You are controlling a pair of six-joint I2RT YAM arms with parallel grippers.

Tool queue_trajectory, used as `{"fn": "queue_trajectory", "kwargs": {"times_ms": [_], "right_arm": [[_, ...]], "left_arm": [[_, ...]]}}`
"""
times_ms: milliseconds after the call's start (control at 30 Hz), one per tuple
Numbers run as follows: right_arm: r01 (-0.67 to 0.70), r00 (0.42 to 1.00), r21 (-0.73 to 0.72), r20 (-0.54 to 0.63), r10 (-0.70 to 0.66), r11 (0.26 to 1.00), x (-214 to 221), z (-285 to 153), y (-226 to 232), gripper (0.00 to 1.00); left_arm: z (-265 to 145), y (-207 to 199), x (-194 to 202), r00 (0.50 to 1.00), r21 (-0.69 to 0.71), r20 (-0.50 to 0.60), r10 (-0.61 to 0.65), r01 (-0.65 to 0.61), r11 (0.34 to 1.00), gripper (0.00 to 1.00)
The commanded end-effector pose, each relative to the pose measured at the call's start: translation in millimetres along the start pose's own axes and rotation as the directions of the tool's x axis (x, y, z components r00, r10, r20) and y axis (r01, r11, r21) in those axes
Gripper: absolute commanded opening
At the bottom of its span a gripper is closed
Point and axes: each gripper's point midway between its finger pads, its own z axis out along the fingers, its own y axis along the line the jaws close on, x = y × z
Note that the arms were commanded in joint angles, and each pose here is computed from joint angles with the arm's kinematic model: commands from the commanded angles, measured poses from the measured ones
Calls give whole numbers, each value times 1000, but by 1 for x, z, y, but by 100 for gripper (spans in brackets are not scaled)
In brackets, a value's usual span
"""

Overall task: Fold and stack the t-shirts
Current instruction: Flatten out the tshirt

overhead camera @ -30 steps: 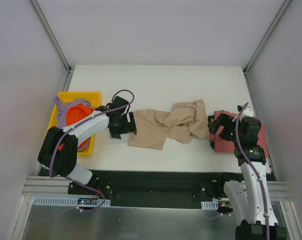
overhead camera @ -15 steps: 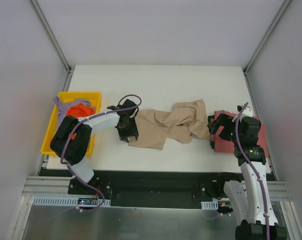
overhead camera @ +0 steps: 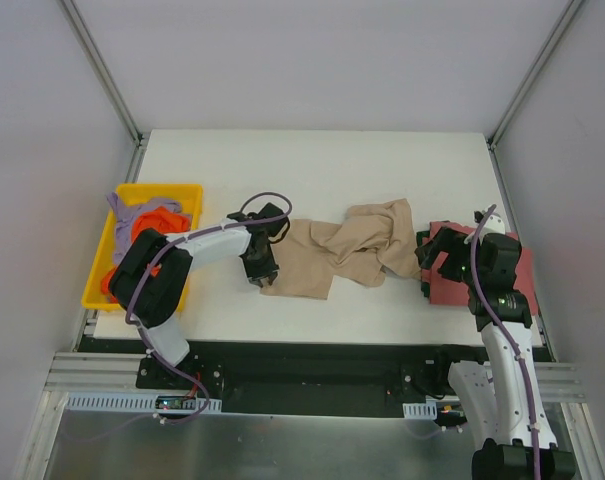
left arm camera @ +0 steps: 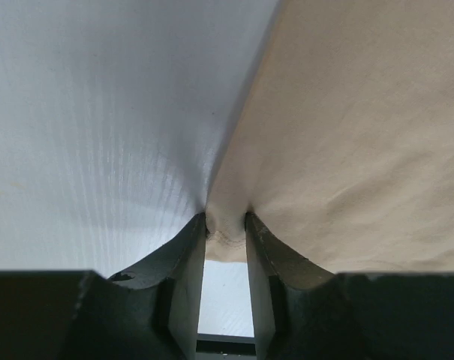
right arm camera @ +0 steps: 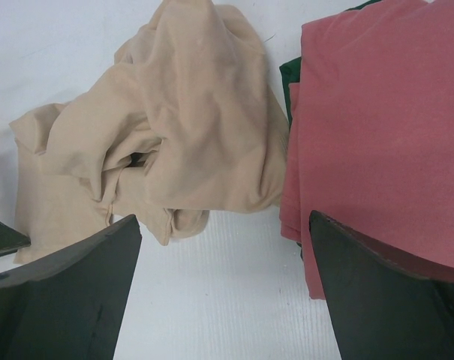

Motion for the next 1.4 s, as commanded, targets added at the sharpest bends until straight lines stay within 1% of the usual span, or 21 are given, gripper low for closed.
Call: {"fn": "queue_trajectory", "kwargs": {"times_ms": [0,33,100,233,300,400,533,633,733,767,833,867,967,1067,1133,1200,1333,1367], "right_arm": [[6,999,-19,36,-5,1000,-8,0,4,96],[6,999,-16,39,-5,1000,-9,0,4,96],[6,999,-4,40,-6,1000,-9,-2,2,96],[11,999,10,51,-12,1000,-10,-3,0,96],[12,999,10,52,-12,1000,-10,-3,0,96],[23,999,-20,39,-22,1000,-9,-4,5,96],[27,1000,-24,-6,-27,999,0,-1,4,96],[24,997,-28,-79,-27,999,11,1,6,98],[-9,988,57,-151,17,998,23,6,2,99],[3,986,94,-166,12,996,25,10,0,99],[39,976,111,-219,-13,993,37,16,9,99],[53,971,153,-237,-16,987,41,19,9,99],[106,946,194,-322,-38,975,54,27,16,99],[114,935,267,-354,-13,957,63,33,14,99],[79,944,356,-326,45,931,65,36,2,99],[38,951,404,-295,91,914,67,40,-4,96],[-7,944,387,-302,134,922,74,52,4,82],[-9,940,382,-312,138,924,76,55,5,80]], "left_arm": [[26,24,16,999,-157,-43,19,-26,987,19],[30,24,16,998,-166,-51,23,-31,986,15],[34,22,17,997,-168,-72,34,-46,985,0],[33,26,13,998,-184,-45,48,-56,981,0],[27,28,5,998,-184,-4,64,-64,981,0],[10,35,-19,994,-175,83,66,-51,983,0],[-13,69,-62,983,-178,183,-16,49,983,0],[-26,100,-81,968,-209,240,-81,133,969,0],[-37,109,-92,958,-220,281,-61,127,967,0],[-39,111,-94,955,-229,291,-57,127,965,0],[-42,111,-96,953,-228,300,-46,118,966,0],[-44,112,-97,952,-230,304,-40,115,966,0],[-51,114,-104,941,-218,335,-52,131,967,0],[-58,110,-108,938,-196,346,-38,112,974,0],[-62,108,-111,936,-192,350,-20,93,977,0],[-61,109,-111,938,-197,347,-19,93,976,0],[-58,103,-109,946,-161,321,-36,92,983,0],[-57,102,-108,950,-157,311,-35,88,984,0]]}}
